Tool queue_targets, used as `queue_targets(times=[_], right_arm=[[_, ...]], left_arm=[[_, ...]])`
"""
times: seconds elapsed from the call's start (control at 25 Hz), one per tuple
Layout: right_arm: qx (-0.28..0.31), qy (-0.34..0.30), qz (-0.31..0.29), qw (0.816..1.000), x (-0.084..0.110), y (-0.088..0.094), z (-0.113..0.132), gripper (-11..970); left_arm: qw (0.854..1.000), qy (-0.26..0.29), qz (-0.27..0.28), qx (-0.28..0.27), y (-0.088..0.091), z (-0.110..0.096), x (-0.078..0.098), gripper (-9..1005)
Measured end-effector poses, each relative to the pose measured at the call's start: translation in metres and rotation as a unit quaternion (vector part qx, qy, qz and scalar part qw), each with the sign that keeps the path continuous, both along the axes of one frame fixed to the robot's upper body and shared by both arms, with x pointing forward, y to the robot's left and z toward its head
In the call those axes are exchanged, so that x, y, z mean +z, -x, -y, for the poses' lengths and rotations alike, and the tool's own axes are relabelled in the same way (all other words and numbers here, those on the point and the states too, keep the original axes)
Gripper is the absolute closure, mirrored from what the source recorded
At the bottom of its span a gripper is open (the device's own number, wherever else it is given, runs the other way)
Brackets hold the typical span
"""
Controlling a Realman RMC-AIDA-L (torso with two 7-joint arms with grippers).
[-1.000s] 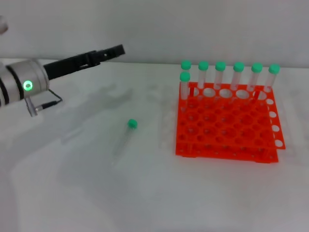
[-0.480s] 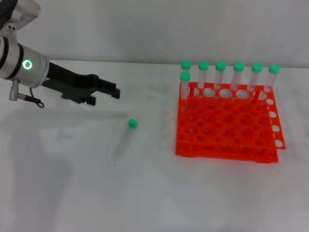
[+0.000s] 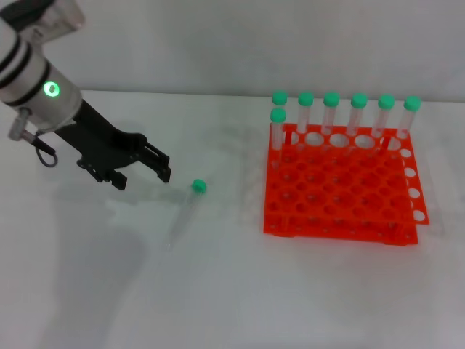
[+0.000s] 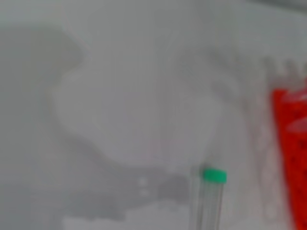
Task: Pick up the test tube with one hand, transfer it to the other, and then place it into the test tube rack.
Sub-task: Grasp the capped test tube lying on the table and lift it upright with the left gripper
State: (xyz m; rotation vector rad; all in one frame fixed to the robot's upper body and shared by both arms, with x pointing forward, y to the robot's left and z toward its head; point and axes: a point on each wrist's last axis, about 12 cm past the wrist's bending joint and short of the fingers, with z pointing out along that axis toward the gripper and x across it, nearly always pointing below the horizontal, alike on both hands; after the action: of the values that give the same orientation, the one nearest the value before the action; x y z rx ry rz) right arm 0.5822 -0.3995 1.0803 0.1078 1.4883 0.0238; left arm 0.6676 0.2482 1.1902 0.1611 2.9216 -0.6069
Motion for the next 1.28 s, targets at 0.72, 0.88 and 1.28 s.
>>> queue_targets(times=[0.72, 0.88, 1.28], right_arm=[[0.002, 0.004, -0.008, 1.000, -0.001, 0.000, 0.004, 128], [0.005, 0.005, -0.008, 1.000, 0.000, -0.002, 0.002, 131], [0.007, 0.003, -0.012, 1.000, -0.001, -0.003, -0.002, 136]], left_arm=[[0.993, -0.105, -0.018, -0.044, 0.004, 0.068, -0.032, 120], [0.993, -0.105, -0.011, -0.051, 0.006, 0.076, -0.040, 121], [0.990, -0.121, -0.017, -0.069, 0.012, 0.080, -0.052, 194]])
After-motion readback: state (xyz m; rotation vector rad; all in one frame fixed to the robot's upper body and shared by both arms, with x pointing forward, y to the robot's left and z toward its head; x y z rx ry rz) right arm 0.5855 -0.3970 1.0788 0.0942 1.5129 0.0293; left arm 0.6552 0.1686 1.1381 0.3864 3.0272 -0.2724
